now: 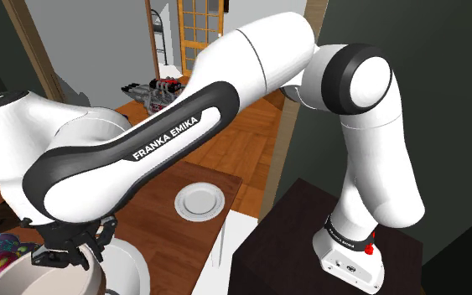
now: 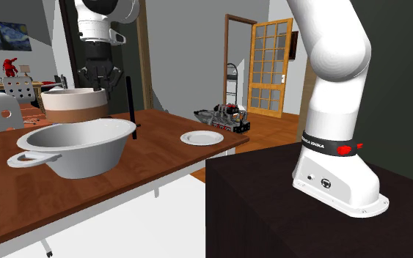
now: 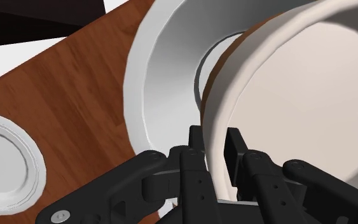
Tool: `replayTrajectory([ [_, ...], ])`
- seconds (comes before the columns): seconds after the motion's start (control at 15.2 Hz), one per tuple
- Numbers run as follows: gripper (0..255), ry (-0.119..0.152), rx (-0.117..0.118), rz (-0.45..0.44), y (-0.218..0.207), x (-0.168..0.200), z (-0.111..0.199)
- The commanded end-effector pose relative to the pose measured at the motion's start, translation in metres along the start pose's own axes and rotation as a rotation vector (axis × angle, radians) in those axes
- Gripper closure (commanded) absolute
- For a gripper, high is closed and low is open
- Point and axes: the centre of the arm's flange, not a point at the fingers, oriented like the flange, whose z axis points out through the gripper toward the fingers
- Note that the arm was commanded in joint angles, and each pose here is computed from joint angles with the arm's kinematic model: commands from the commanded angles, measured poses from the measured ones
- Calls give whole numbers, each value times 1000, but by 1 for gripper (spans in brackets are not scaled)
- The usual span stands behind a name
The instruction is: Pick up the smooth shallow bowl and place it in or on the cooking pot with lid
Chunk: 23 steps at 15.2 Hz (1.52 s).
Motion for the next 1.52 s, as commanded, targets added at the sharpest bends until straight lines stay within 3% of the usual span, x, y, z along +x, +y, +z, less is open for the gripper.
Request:
replayTrajectory([
  [0.0,255,1,1,0,0,0,11],
  [0.46,255,1,1,0,0,2,49],
  [0.99,255,1,1,0,0,2,49],
  [1.06,0,1,1,0,-1,2,49],
  [1.39,0,1,1,0,0,2,49],
  [1.45,0,1,1,0,0,2,36],
])
